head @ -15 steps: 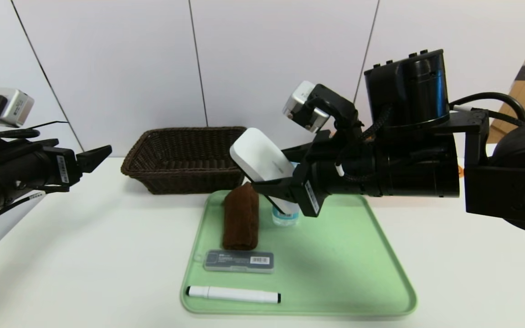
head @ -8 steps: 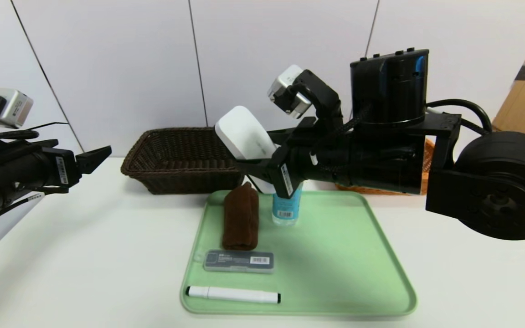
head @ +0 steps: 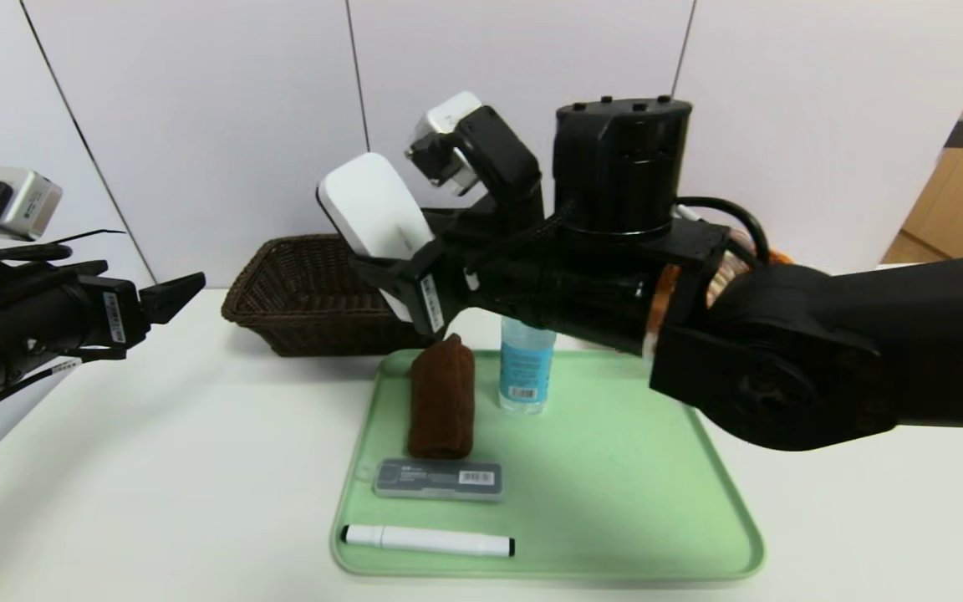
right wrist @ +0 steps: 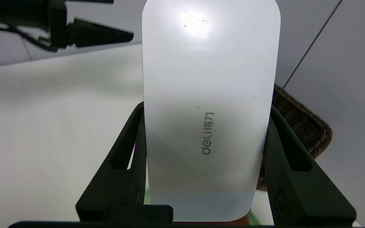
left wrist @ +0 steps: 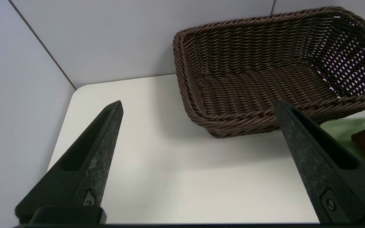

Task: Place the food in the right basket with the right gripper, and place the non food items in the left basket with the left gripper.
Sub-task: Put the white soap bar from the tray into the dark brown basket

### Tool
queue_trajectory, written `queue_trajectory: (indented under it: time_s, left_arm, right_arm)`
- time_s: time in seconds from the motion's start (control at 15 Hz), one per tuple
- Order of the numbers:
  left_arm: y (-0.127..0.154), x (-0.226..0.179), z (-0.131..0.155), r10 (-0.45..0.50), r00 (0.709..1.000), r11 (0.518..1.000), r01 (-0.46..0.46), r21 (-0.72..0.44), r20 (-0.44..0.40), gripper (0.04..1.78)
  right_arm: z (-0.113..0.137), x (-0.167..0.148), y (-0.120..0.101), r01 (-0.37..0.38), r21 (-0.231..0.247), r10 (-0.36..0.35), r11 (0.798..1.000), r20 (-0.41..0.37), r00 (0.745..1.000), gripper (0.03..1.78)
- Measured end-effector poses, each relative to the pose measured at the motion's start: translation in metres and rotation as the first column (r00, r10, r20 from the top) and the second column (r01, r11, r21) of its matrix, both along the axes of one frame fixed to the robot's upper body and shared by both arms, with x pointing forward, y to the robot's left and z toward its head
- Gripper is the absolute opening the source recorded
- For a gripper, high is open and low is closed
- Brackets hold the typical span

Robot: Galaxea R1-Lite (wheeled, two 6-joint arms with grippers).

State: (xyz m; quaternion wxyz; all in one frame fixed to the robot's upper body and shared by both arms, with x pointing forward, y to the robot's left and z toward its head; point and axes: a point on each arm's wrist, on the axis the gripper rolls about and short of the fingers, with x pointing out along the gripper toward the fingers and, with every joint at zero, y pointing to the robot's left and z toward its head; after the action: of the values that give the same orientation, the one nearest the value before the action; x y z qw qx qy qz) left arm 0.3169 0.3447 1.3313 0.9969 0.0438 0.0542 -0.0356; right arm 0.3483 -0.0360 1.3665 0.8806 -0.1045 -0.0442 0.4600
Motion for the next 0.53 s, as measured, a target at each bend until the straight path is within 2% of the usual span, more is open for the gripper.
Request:
queue_trajectory:
  time_s: [0.2, 0.33, 0.47, 0.53]
  left_arm:
    - [0.000, -0.002, -0.002, 0.001, 1.000, 1.000, -0.001, -0.001, -0.007, 1.69]
    - [0.000, -0.003, -0.003, 0.000, 1.000, 1.000, 0.000, -0.001, -0.009, 1.69]
    - [0.000, -0.004, -0.004, -0.001, 1.000, 1.000, 0.001, -0.002, -0.014, 1.69]
    - [0.000, -0.004, -0.005, -0.001, 1.000, 1.000, 0.001, -0.002, -0.015, 1.69]
  right_arm:
    - [-0.009, 0.014, 0.029, 0.084, 0.048, -0.087, 0.995, 0.045, 0.995, 1.00]
    - [-0.012, 0.028, 0.046, 0.159, 0.085, -0.166, 0.984, 0.081, 0.983, 1.00]
    - [-0.015, 0.045, 0.063, 0.237, 0.133, -0.255, 0.962, 0.147, 0.956, 1.00]
    - [-0.019, 0.054, 0.072, 0.275, 0.163, -0.303, 0.948, 0.190, 0.934, 1.00]
